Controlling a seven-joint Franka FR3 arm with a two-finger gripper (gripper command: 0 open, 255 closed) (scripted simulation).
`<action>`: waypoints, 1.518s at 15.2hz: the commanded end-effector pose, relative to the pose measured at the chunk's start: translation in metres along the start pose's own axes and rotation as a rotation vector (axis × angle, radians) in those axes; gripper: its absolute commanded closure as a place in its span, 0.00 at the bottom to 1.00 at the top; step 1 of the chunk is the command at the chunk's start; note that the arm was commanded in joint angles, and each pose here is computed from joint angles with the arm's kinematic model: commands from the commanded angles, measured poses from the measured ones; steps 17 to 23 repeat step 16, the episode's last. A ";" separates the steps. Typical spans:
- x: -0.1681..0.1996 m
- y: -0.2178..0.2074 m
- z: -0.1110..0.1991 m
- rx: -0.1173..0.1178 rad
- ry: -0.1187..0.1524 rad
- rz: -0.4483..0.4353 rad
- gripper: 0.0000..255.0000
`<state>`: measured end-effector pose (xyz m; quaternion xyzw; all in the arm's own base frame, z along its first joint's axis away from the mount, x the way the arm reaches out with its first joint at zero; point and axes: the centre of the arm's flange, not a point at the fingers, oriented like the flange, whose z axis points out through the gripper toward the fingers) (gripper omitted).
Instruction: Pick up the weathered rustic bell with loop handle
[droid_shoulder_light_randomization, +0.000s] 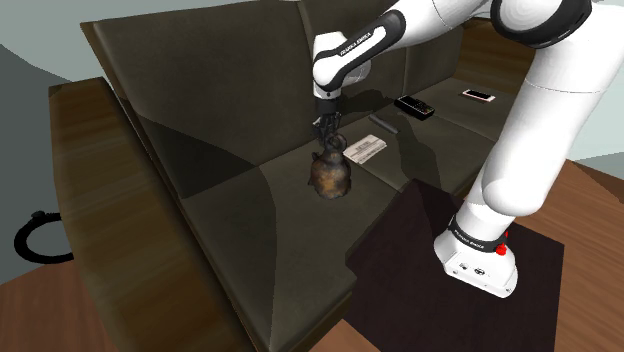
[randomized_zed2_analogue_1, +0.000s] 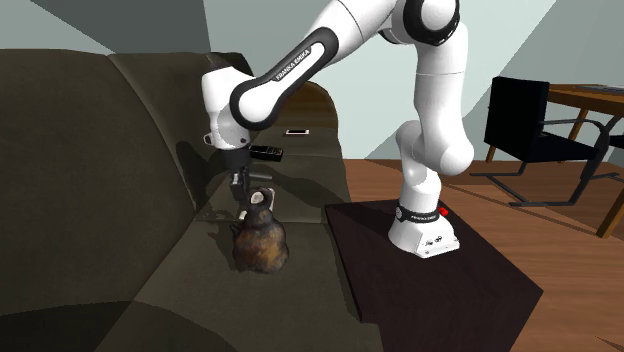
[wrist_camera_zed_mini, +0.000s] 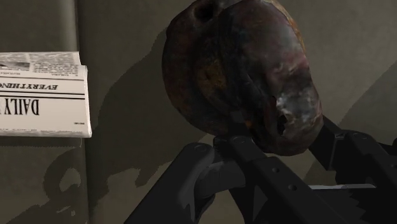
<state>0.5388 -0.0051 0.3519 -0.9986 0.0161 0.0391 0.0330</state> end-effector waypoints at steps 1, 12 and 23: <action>-0.001 -0.001 -0.009 0.000 0.001 0.000 1.00; -0.005 -0.005 -0.066 0.000 0.001 0.000 1.00; -0.006 -0.005 -0.078 0.000 0.001 0.000 1.00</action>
